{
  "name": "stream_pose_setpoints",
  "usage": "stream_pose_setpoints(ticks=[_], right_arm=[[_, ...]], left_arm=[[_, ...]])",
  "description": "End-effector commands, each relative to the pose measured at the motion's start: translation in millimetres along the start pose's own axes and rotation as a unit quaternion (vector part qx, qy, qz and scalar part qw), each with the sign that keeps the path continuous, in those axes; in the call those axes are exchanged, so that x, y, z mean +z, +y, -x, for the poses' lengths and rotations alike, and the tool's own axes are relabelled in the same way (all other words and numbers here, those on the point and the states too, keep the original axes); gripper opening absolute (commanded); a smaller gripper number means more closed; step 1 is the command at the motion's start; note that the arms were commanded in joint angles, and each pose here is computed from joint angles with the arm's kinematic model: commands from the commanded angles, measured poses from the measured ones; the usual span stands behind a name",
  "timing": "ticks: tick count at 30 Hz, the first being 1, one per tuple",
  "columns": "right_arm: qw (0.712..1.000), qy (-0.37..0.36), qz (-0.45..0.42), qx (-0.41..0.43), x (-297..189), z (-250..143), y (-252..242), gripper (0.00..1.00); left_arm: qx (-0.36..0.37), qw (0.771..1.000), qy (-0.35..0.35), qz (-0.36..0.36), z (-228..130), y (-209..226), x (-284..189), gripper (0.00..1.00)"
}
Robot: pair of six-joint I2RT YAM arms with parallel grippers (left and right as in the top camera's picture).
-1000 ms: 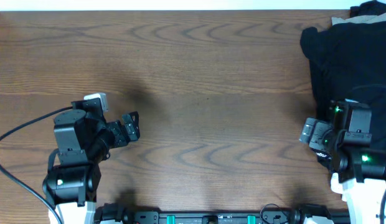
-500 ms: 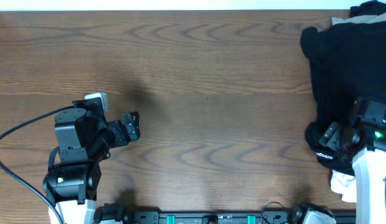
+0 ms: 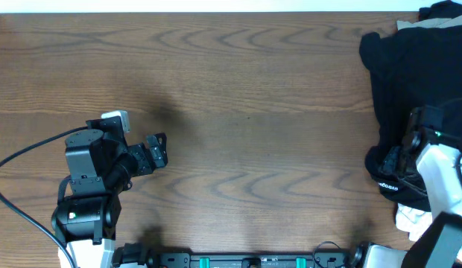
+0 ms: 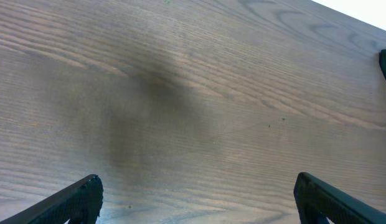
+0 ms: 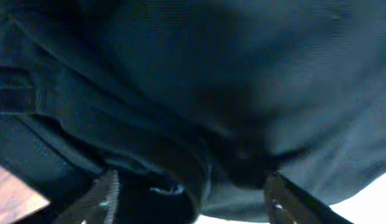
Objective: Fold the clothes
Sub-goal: 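Reach the right gripper into the clothes pile and grasp the black shirt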
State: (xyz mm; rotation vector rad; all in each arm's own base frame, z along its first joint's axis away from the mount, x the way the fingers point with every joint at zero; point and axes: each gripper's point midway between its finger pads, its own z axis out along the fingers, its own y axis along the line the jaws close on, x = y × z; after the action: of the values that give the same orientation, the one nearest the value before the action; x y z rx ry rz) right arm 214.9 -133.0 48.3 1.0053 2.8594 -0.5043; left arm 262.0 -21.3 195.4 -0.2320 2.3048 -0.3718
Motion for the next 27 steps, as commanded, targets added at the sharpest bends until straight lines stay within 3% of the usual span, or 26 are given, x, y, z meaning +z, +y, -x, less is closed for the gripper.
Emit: stream_pose_setpoints(ticks=[1, 5, 8, 9, 13, 16, 21, 27], right_arm=[[1.000, 0.013, 0.010, 0.007, 5.8, -0.9, 4.9, 0.60], [1.000, 0.009, 0.023, 0.008, 9.6, 3.7, 11.8, 0.38], [1.000, -0.003, 0.028, -0.001, 9.0, 9.4, 14.2, 0.08], [0.999, -0.006, 0.035, -0.011, 8.0, 10.6, 17.8, 0.02], [0.991, -0.025, 0.109, -0.072, -20.7, 16.2, 47.4, 0.01], [0.971, -0.077, 0.185, -0.130, -75.1, 26.6, 81.4, 0.01], [0.901, -0.195, 0.309, -0.233, -190.5, 27.7, 146.3, 0.01], [0.823, -0.284, 0.391, -0.300, -270.6, 4.0, 217.9, 0.01]], left_arm=[[0.009, 1.000, -0.011, -0.007, 7.5, -4.9, -3.8, 0.98], [0.009, 1.000, -0.012, -0.007, 8.0, -5.0, -3.8, 0.98], [0.010, 1.000, -0.015, -0.008, 9.2, -5.3, -3.8, 0.98], [0.010, 1.000, -0.016, -0.008, 9.9, -5.5, -3.8, 0.98], [0.014, 0.999, -0.029, -0.011, 16.3, -7.1, -4.1, 0.98], [0.017, 0.999, -0.039, -0.013, 21.4, -8.3, -4.5, 0.98], [0.019, 0.999, -0.046, -0.015, 24.6, -9.1, -4.8, 0.98], [0.020, 0.998, -0.049, -0.016, 26.3, -9.6, -5.0, 0.98]])
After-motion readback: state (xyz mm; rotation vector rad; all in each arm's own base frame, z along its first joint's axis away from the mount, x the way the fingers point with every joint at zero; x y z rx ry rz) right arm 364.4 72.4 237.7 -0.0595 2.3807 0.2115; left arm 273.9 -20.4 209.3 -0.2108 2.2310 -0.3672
